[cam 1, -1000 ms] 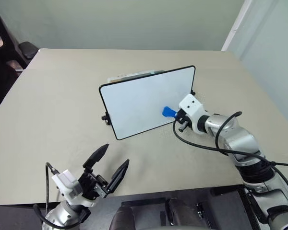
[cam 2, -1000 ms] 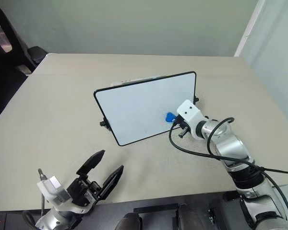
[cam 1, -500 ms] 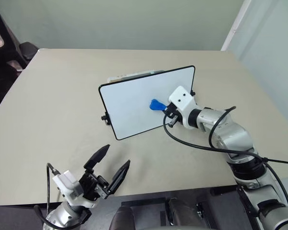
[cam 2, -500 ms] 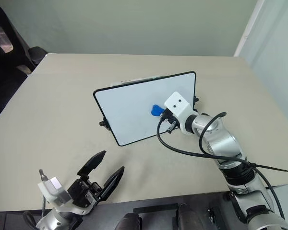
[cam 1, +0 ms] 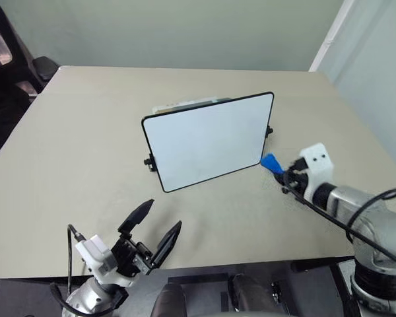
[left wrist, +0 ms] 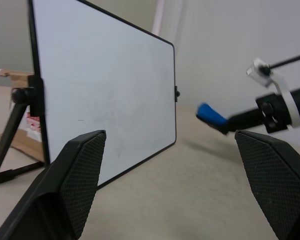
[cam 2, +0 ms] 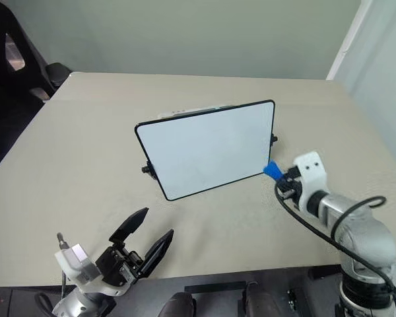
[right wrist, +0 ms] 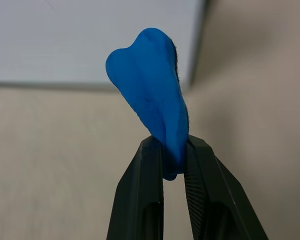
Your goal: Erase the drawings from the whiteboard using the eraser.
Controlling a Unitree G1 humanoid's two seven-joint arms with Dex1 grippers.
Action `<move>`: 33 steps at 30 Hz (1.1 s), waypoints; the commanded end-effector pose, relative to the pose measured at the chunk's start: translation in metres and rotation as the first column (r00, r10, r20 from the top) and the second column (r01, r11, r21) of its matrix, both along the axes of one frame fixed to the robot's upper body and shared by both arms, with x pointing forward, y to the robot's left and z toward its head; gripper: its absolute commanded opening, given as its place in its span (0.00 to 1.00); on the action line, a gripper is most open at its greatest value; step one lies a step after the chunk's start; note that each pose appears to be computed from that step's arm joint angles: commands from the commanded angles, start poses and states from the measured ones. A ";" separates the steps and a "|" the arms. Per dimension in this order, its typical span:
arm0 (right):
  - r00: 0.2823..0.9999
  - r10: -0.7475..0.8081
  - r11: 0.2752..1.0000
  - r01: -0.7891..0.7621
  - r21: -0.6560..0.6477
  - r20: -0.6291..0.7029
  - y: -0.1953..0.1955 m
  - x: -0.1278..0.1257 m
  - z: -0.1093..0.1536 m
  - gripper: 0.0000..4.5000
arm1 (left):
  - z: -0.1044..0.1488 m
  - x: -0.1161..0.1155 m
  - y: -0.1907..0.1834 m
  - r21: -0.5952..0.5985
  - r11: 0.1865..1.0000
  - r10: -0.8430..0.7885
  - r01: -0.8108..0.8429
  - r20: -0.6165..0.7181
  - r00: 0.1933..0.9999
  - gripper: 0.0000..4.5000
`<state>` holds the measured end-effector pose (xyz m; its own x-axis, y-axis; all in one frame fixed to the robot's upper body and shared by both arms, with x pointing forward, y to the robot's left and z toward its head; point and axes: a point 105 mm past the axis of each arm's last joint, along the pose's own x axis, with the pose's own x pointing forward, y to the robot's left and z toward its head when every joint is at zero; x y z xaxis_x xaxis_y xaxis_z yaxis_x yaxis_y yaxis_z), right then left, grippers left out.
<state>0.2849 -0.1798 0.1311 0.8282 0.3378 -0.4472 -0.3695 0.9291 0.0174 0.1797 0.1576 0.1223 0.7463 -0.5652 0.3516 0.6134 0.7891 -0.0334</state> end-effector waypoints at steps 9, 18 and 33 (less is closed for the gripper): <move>0.998 -0.053 0.999 0.053 -0.003 -0.034 -0.007 -0.002 -0.007 0.26 | 0.011 -0.004 -0.010 -0.002 1.000 -0.025 0.025 0.044 0.999 1.00; 0.981 0.088 0.994 -0.074 -0.086 0.173 0.001 -0.016 0.018 0.73 | 0.012 -0.003 -0.007 -0.002 1.000 -0.011 0.011 0.047 0.999 1.00; 0.828 0.215 0.941 -0.317 0.116 0.517 0.045 -0.024 0.070 0.73 | 0.013 -0.006 -0.009 -0.013 1.000 -0.028 0.028 0.044 0.999 1.00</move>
